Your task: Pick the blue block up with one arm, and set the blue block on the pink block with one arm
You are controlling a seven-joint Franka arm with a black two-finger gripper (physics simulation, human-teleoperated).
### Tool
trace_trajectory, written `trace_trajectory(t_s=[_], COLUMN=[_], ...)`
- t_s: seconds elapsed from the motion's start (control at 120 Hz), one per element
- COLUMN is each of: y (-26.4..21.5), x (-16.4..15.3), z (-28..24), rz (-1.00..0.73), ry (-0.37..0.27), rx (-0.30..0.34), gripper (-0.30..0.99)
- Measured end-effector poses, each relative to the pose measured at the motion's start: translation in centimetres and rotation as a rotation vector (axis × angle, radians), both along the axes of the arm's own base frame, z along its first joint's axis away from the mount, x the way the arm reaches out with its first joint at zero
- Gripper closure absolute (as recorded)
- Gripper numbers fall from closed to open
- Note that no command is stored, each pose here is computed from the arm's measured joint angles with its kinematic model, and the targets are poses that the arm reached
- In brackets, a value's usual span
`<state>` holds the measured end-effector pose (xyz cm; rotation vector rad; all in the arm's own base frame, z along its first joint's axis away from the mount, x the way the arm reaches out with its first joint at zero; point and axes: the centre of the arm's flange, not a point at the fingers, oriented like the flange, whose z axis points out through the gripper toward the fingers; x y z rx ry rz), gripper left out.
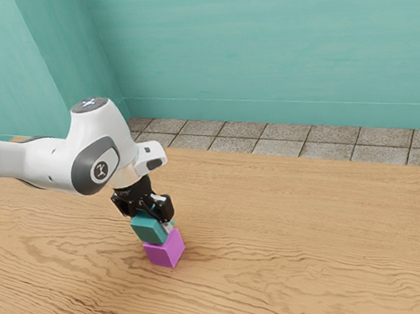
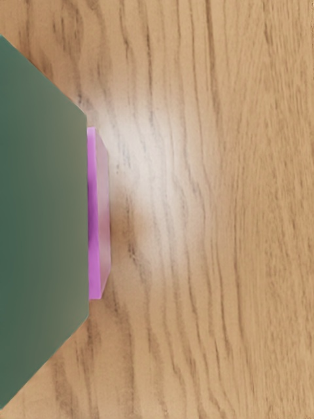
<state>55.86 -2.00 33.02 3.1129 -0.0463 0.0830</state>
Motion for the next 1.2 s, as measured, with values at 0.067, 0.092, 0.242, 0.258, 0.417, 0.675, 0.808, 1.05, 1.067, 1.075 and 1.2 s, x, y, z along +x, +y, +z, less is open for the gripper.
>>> trace_trajectory(t_s=[0.067,0.092,0.242,0.258,0.417,0.675,0.808,1.05,1.067,1.075,1.2], y=[0.0,0.0,0.0,0.0,0.0,-0.1,-0.1,-0.1,-0.1,-0.1,-0.2], x=[0.0,0.0,0.0,0.0,-0.2,-0.4,-0.4,-0.4,-0.4,-0.4,-0.4], z=[0.0,0.0,0.0,0.0,-0.1,-0.4,-0.4,-0.3,-0.3,-0.3,2.1], rz=[-0.01,-0.013,-0.029,-0.03,-0.037,-0.044,-0.047,-0.052,-0.052,-0.053,-0.063], ry=[0.0,0.0,0.0,-0.001,0.002,0.008,0.008,0.008,0.008,0.008,-0.034], rx=[0.0,0.0,0.0,-0.001,-0.006,-0.014,-0.014,-0.024,-0.025,-0.025,-0.011], gripper=[0.39,0.39,0.39,0.39,0.39,0.39,0.39,0.18,0.17,0.16,0.09])
